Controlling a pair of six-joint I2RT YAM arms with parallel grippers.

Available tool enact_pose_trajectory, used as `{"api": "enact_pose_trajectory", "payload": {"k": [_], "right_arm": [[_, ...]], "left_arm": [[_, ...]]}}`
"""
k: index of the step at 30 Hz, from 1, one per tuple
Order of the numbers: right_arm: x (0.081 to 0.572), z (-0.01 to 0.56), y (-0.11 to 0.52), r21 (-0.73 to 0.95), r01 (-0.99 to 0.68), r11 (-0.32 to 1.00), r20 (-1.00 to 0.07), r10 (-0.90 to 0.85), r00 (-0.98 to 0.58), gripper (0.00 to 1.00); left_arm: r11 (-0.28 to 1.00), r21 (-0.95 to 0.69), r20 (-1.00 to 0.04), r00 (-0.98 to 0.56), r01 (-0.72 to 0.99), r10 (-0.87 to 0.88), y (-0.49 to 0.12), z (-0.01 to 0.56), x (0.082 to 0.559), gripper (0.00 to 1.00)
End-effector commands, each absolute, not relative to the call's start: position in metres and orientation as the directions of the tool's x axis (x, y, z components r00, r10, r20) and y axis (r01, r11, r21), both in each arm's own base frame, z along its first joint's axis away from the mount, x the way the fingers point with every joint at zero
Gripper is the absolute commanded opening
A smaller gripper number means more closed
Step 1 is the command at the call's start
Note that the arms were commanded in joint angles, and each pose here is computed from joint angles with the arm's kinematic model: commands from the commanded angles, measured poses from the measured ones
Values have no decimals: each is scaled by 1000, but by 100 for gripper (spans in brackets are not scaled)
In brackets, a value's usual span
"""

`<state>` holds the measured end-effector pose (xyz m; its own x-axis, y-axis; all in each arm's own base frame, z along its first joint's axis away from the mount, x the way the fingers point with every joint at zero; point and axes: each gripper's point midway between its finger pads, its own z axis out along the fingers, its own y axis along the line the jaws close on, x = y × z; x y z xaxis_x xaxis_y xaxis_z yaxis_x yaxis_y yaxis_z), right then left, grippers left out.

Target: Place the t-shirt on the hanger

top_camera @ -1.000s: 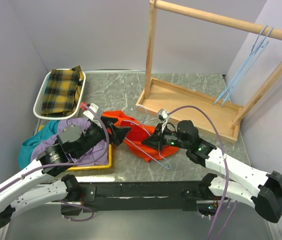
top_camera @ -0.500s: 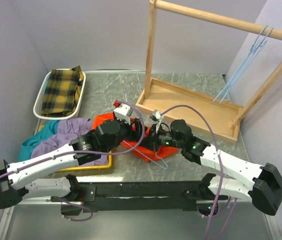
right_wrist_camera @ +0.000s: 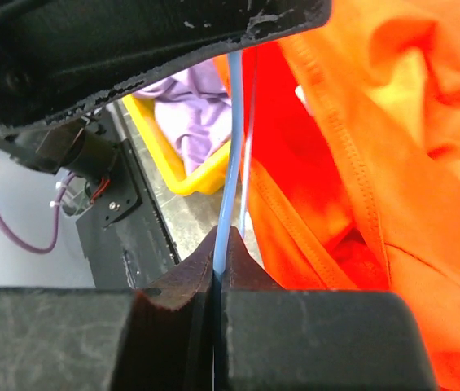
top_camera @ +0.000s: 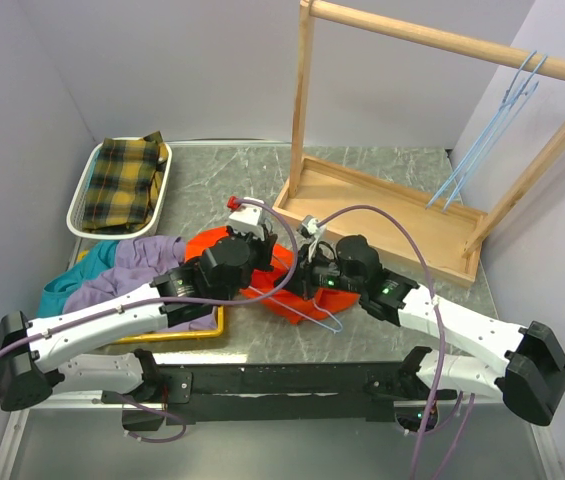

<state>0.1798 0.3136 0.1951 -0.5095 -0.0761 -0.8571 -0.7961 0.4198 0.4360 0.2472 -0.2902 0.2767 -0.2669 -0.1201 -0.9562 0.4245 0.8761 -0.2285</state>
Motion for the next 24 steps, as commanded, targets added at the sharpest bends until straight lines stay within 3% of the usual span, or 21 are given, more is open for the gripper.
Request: {"api": "enact_pose_trajectory", "payload": {"k": [1,6,13,17,24], "right_arm": [[192,234,317,407,-799,443,-890,-4,-456,11],[201,254,297,438,-714,546,-876,79,-476,38],[221,271,246,492,-463,737,-837,255,-483,53],[225,242,234,450,-356,819,-807,203,-554,54],[219,196,251,449,-370,814,-739,105,-666,48]], "left_arm": [[892,-259,-960,-204,370,-194,-284,294,255,1],[906,-249,-964,-179,342,-197,-272,291,255,1],[916,-241,-966,-170,320,-194,-260,287,253,1],[909,-253,-964,-160,330,-210,-258,290,250,1],[896,-257,-965,-153,363,-215,-258,292,246,1]]}}
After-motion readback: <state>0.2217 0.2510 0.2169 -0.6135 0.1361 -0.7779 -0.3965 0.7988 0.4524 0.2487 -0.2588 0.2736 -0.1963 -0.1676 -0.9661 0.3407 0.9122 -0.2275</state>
